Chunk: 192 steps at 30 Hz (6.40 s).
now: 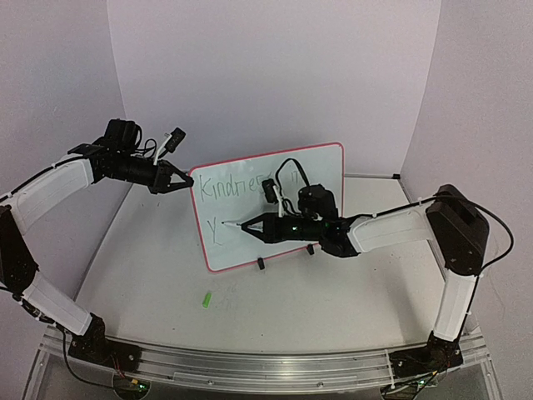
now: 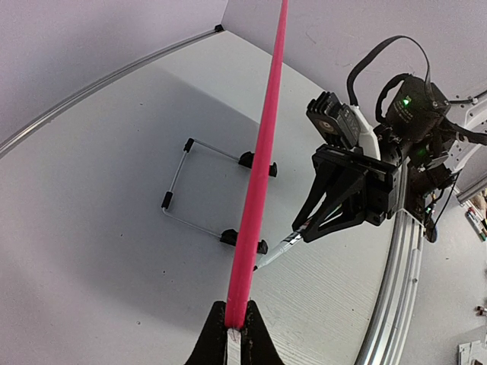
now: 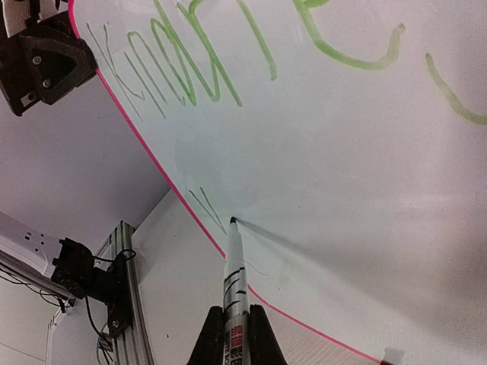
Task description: Write a sentence on the whiteboard
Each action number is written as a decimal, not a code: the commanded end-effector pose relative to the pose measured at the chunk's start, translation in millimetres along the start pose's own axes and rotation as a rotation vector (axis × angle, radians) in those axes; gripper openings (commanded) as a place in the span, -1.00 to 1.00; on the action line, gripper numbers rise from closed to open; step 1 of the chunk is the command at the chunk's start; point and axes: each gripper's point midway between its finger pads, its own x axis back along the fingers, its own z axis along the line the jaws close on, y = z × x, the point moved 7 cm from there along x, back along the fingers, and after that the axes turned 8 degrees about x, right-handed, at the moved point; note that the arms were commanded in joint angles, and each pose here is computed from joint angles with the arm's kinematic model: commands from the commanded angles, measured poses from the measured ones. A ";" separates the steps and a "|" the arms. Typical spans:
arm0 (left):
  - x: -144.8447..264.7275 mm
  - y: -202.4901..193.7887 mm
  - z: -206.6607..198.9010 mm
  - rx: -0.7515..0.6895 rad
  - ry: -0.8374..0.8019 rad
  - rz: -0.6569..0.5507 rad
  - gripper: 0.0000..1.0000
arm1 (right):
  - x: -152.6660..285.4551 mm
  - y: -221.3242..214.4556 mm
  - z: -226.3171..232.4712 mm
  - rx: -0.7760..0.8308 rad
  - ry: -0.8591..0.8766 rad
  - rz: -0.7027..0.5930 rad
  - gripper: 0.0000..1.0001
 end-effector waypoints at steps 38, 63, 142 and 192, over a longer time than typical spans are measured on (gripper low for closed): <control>5.7 6.7 -12.4 -0.050 -0.026 -0.031 -1.00 | -0.9 22.3 -5.2 0.034 0.005 -0.038 -1.00; 5.7 6.8 -13.7 -0.053 -0.028 -0.031 -1.00 | 27.6 33.5 19.1 0.076 0.056 -0.055 -1.00; 2.6 5.6 -13.3 -0.051 -0.029 -0.021 -1.00 | 31.9 -1.8 -40.0 -0.004 -0.118 0.012 -1.00; 0.0 4.4 -12.4 -0.046 -0.032 -0.014 -1.00 | 50.4 27.8 -26.6 0.027 -0.181 -0.067 -1.00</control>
